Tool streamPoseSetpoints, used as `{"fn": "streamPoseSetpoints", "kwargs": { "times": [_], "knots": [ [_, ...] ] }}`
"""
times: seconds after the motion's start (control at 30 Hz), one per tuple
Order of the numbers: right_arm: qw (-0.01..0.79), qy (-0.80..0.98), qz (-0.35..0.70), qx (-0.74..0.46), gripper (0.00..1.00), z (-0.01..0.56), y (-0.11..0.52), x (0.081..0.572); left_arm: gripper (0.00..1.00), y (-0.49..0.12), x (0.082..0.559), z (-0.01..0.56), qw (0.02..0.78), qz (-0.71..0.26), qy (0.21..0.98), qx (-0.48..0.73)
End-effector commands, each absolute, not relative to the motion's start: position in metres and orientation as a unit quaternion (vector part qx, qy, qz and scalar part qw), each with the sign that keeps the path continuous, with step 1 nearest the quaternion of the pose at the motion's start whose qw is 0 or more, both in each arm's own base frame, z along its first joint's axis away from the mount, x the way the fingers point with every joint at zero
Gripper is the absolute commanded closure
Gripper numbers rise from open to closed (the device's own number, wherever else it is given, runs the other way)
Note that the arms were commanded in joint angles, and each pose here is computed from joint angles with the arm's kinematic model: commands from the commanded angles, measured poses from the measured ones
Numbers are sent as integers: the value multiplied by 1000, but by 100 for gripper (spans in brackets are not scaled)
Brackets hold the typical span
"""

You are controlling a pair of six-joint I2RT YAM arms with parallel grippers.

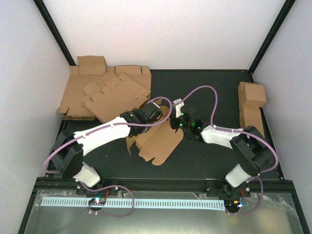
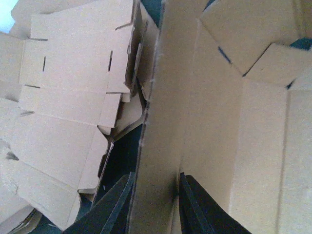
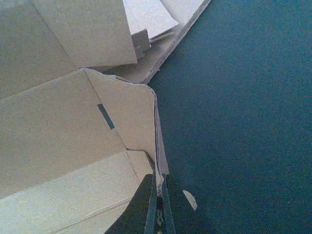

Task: Fold the paper box

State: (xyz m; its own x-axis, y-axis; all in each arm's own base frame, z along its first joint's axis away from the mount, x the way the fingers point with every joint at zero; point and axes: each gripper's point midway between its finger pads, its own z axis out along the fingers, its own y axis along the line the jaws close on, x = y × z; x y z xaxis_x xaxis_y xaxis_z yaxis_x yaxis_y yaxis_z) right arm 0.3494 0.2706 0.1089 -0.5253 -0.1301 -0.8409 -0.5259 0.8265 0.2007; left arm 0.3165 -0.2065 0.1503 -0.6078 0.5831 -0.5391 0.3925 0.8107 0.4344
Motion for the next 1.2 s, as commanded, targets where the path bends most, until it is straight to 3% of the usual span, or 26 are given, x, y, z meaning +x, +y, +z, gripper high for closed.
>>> {"fn": "streamPoseSetpoints", "kwargs": {
  "times": [0.0,0.23,0.5,0.87,1.07,1.17],
  "knots": [
    [442,851,217,-184,98,108,268,346,73,-199,318,135,347,189,878,271],
    [422,862,215,-178,98,93,268,345,72,-203,310,115,334,237,864,291],
    [409,867,230,-170,98,84,268,337,58,-208,299,91,329,244,866,286],
    [410,868,222,-171,98,75,267,340,48,-224,308,133,378,105,888,241],
    [418,863,224,-172,98,79,266,339,31,-234,305,134,368,32,894,252],
    [426,857,228,-178,98,84,266,338,30,-237,305,131,349,-49,904,242]
  ]
}}
